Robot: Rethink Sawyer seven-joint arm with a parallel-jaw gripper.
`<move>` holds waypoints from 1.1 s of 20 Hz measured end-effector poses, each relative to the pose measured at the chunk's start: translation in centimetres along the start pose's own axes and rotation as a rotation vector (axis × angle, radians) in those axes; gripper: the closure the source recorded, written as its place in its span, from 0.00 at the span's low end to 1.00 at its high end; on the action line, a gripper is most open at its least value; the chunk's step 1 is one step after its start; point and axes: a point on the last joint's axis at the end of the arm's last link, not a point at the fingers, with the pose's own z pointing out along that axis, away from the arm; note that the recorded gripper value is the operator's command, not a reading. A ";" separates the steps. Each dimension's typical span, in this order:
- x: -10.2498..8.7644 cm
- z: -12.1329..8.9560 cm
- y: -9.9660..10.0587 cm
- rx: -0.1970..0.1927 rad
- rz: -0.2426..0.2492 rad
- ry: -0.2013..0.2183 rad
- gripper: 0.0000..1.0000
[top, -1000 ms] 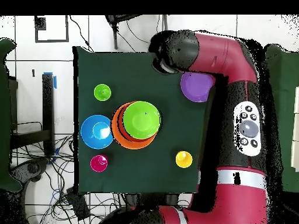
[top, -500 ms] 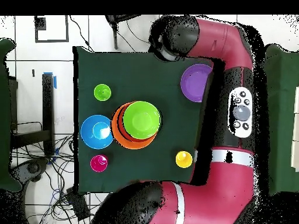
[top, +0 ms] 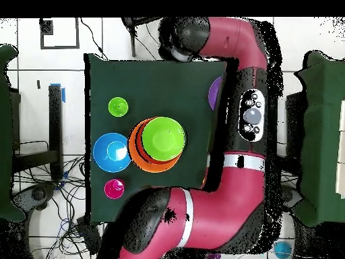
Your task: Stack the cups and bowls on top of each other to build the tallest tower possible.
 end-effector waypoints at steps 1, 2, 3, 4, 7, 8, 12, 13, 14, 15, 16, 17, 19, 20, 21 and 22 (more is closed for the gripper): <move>0.1 0.5 0.5 0.003 -0.004 0.006 0.00; 0.2 0.7 0.8 0.005 -0.007 0.009 0.00; 0.4 1.3 1.4 0.012 -0.013 0.015 0.00; 0.5 1.5 1.6 0.015 -0.015 0.018 0.00; 0.7 2.1 2.4 0.026 -0.021 0.029 0.00; 0.7 2.2 2.4 0.026 -0.021 0.031 0.00; 0.5 2.2 2.8 0.022 -0.014 0.044 0.00; 0.4 2.1 2.7 0.023 -0.011 0.047 0.00; 0.2 2.0 2.6 0.024 -0.010 0.048 0.00; 0.1 1.9 2.5 0.024 -0.011 0.048 0.00; 0.0 1.9 2.4 0.025 -0.012 0.048 0.00; -0.2 1.8 2.3 0.024 -0.014 0.047 0.00; -0.9 1.5 2.0 0.017 -0.027 0.041 0.00; -1.1 1.5 1.8 0.014 -0.034 0.038 0.00; -1.4 1.4 1.6 0.011 -0.044 0.036 0.00; -1.8 1.4 1.2 0.008 -0.059 0.033 0.00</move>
